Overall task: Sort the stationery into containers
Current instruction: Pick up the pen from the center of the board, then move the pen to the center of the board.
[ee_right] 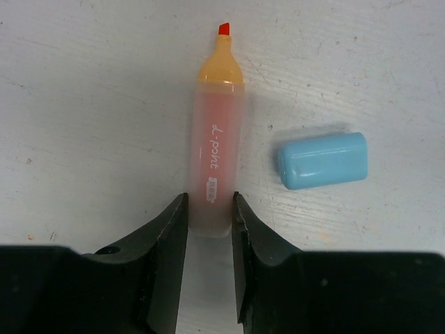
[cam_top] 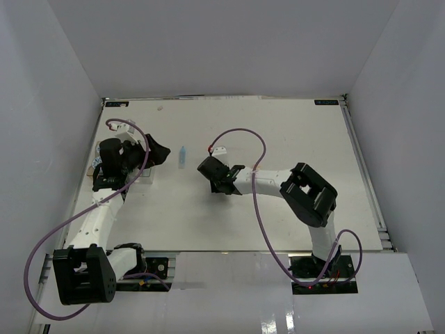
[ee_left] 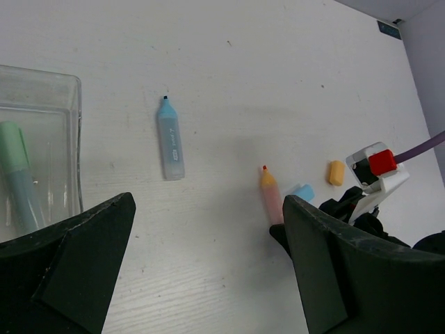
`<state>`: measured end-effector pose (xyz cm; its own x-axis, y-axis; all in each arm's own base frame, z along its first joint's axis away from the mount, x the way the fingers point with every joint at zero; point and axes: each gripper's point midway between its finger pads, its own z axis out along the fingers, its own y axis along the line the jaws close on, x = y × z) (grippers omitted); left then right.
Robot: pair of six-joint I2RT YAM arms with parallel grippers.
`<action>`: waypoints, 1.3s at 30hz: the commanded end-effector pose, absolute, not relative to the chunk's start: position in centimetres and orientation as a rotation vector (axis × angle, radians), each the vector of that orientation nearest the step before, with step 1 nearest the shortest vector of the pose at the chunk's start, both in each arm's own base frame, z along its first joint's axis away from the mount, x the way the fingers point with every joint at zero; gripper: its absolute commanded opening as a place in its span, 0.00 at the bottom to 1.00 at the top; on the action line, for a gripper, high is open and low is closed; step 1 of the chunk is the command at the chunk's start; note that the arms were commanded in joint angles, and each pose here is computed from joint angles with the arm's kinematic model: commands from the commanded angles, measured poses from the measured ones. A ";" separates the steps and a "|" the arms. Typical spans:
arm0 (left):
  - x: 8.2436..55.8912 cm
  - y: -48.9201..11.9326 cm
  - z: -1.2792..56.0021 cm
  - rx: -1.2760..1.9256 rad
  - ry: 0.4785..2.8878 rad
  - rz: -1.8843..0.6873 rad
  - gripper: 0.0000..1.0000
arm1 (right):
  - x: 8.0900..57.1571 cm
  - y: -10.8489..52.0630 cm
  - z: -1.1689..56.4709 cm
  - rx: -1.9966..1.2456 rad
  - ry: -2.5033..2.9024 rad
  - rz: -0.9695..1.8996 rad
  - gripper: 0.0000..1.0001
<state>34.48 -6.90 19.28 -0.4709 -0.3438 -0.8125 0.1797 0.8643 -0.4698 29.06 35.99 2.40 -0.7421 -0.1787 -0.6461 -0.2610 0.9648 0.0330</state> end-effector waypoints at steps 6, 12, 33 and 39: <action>32.3 -11.1 21.8 -0.065 1.886 -0.924 0.98 | 28.5 35.8 8.2 -0.334 2.226 0.276 0.13; 29.8 -15.6 24.6 0.020 1.801 -1.047 0.98 | 26.7 36.9 16.5 -0.376 1.936 0.457 0.11; 28.2 -23.9 27.2 0.077 1.690 -1.120 0.81 | 23.5 36.0 28.0 -0.275 1.525 0.575 0.12; 28.3 -25.2 27.3 0.097 1.681 -1.131 0.70 | 23.3 36.2 28.3 -0.279 1.511 0.577 0.12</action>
